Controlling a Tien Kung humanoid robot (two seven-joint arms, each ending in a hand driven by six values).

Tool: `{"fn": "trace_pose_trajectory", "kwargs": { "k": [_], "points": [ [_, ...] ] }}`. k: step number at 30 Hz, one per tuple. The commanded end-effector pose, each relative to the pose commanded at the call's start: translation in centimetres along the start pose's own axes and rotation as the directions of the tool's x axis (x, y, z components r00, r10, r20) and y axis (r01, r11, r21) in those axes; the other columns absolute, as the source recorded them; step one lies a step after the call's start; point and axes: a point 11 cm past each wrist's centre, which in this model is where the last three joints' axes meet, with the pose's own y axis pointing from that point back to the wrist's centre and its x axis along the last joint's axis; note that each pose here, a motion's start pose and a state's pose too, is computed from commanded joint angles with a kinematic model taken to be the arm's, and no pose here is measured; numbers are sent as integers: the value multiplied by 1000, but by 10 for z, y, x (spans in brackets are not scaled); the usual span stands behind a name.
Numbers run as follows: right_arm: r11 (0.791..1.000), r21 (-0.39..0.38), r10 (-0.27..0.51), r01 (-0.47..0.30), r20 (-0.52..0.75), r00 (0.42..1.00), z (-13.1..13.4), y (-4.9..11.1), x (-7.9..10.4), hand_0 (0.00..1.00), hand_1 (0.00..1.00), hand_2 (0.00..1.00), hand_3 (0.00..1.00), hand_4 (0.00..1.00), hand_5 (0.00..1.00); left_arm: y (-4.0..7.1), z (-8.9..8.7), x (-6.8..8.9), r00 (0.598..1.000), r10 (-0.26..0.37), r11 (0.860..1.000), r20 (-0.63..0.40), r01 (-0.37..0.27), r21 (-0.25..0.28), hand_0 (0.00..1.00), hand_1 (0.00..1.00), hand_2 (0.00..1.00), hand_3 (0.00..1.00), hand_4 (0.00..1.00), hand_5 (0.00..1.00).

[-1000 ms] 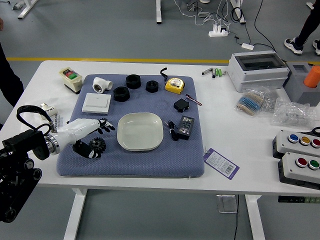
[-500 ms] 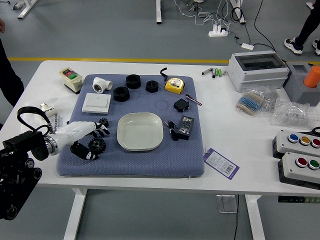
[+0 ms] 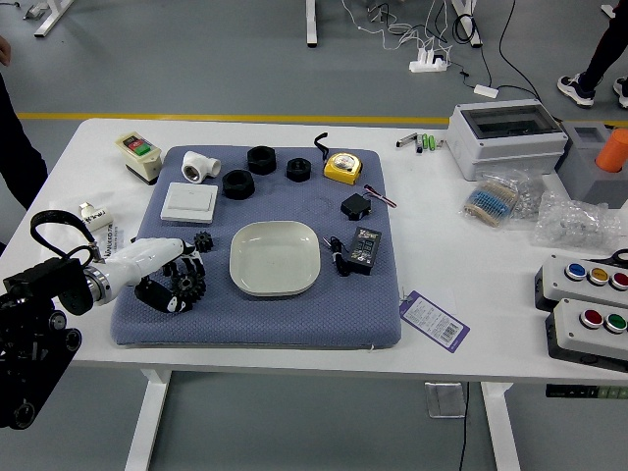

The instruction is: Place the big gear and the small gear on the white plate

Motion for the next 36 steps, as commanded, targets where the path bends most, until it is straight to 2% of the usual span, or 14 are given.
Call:
{"fn": "trace_pose_trajectory", "kwargs": {
  "k": [3,4,9,10,15,19,26,28,33,34,36],
  "points": [
    [1000,0,0,0,0,1000,0,0,0,685,706,757,571,788,646,0,0,0,1000,-2,1000,0,2,1,368,352,390,443,268,2],
    [1000,0,0,0,1,1000,0,0,0,686,707,757,571,788,646,1,0,1,1000,-3,1000,2,3,0,316,280,314,402,117,2],
    [1000,-2,1,-1,3,1000,1,0,0,686,707,757,571,788,646,2,8,10,1000,14,1000,21,-14,-19,316,280,314,402,117,2],
    [1000,-2,1,-1,3,1000,1,0,0,686,707,757,571,788,646,2,10,11,1000,17,1000,23,-16,-22,291,225,276,387,2,2],
    [1000,-3,1,-1,-2,1000,2,0,1,686,707,757,571,788,646,1,21,19,999,40,998,35,-38,-54,291,225,276,387,2,2],
    [1000,-6,4,-4,-5,1000,4,0,2,686,707,757,571,788,646,-4,34,21,998,56,995,31,-53,-89,280,221,270,378,2,2],
    [1000,-9,7,-7,-12,1000,5,0,3,687,707,757,571,788,646,-20,71,30,995,80,982,53,-70,-175,276,215,265,370,2,2],
    [1000,-9,7,-7,-12,1000,6,0,3,687,708,757,571,788,646,-22,74,32,995,82,981,56,-71,-182,274,214,264,370,2,2],
    [1000,-7,8,-8,-14,1000,5,0,3,687,708,757,571,788,646,-37,97,40,992,92,970,91,-69,-233,274,214,264,370,2,2],
    [1000,-7,8,-8,-14,1000,5,0,3,686,709,757,571,788,646,-39,101,41,991,93,968,97,-67,-241,302,293,334,420,148,2],
    [1000,-6,8,-8,-15,1000,4,0,3,686,709,757,571,788,646,-45,107,41,991,89,966,104,-61,-251,302,293,334,420,148,2]
  ]
}}
